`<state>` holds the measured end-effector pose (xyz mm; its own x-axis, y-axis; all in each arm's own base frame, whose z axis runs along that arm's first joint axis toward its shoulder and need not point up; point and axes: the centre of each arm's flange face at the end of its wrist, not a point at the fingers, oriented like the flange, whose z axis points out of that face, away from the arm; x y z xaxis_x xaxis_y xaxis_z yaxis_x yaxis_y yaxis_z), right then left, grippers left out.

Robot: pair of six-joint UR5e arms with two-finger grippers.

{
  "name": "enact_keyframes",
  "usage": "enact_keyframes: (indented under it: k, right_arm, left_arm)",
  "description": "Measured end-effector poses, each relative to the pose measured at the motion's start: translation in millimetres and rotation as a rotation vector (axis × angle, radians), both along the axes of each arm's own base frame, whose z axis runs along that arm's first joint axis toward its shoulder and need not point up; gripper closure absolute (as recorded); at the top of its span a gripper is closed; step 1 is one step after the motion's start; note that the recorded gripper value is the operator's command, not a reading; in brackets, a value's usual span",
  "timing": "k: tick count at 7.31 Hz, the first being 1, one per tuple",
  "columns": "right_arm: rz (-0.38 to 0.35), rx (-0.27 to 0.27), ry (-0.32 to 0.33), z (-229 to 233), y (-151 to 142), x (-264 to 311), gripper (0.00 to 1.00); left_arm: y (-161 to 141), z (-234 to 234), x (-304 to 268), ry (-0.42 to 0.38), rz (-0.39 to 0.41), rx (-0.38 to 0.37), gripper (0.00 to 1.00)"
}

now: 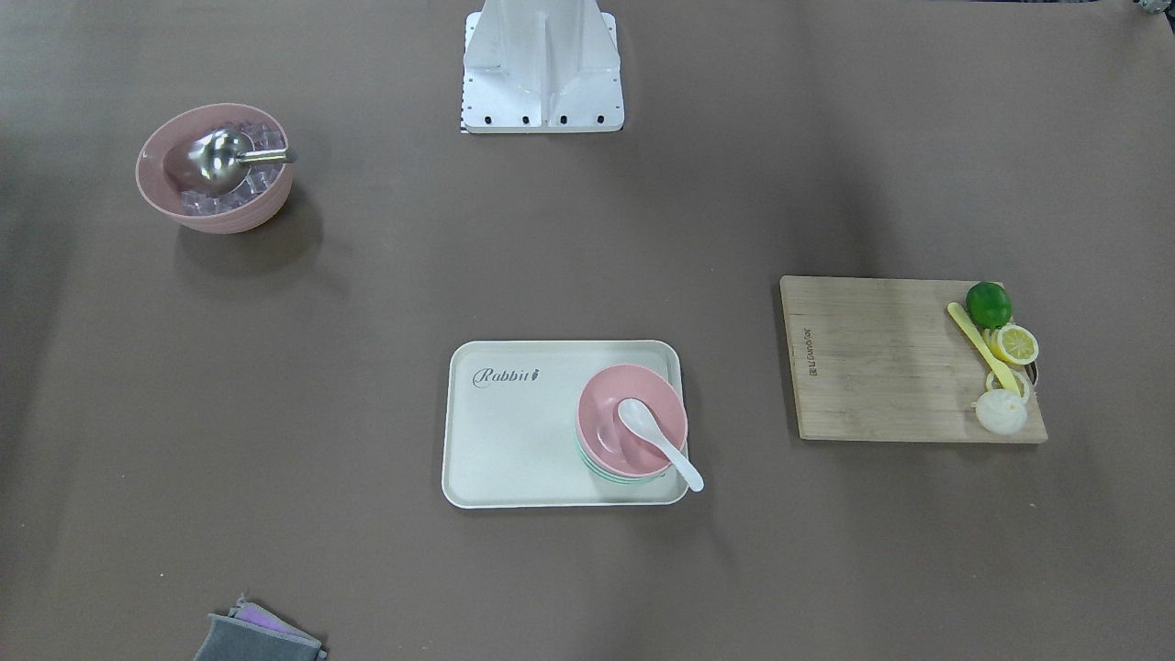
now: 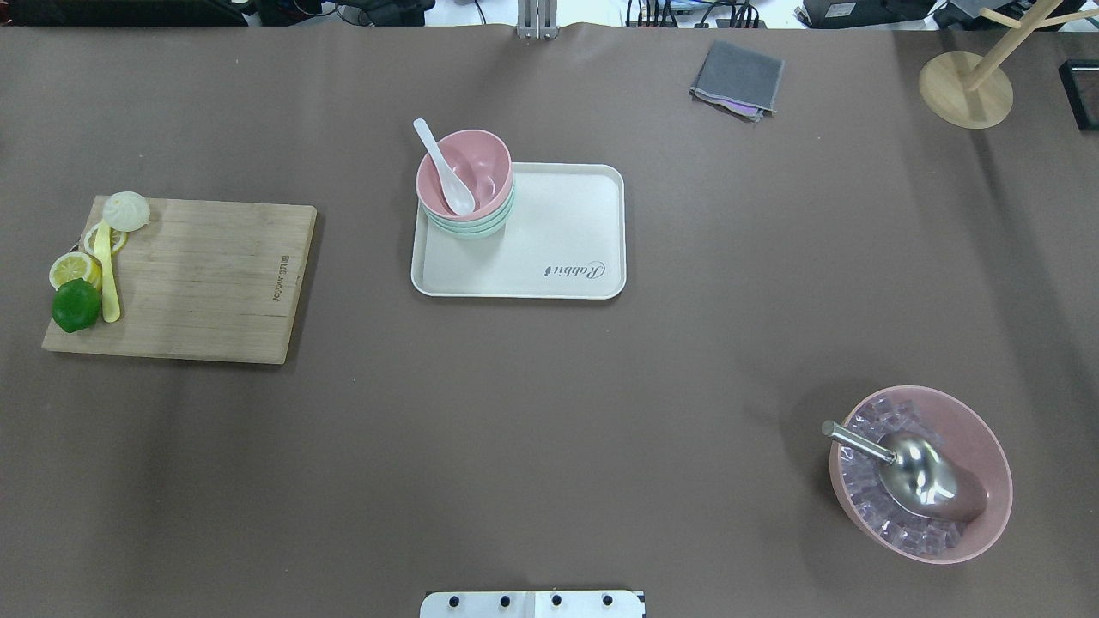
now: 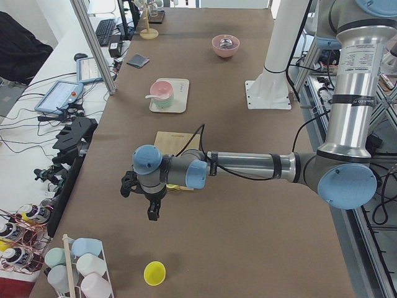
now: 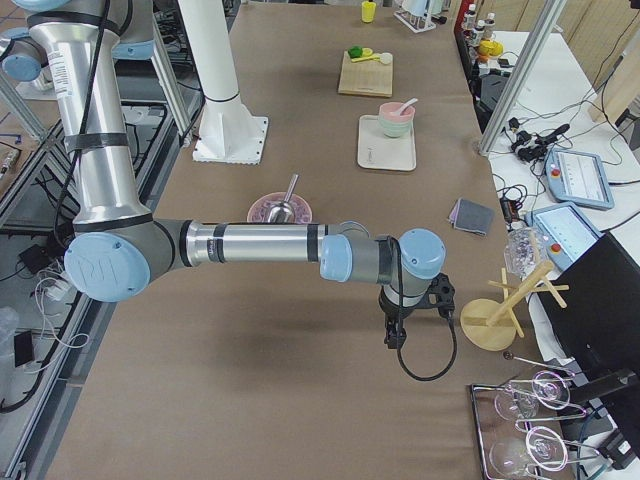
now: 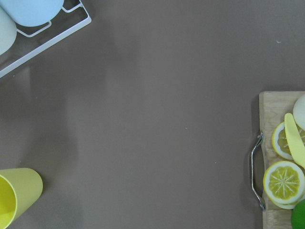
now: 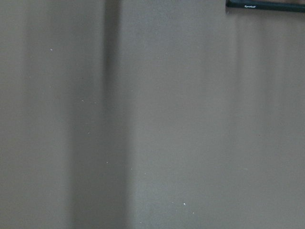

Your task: Stack pink bowl on green and place spoon

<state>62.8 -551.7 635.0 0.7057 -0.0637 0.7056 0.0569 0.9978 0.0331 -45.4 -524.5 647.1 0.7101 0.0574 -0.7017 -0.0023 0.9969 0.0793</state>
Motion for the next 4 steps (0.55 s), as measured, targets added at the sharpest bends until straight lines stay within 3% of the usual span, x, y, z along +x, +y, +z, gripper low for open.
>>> enact_keyframes:
  k: [4]
  right_arm:
    - [0.0,0.001,-0.008,-1.4,-0.4,-1.1,0.0]
  left_arm:
    - [10.3,-3.1,-1.8,0.005,0.001,0.01,0.02]
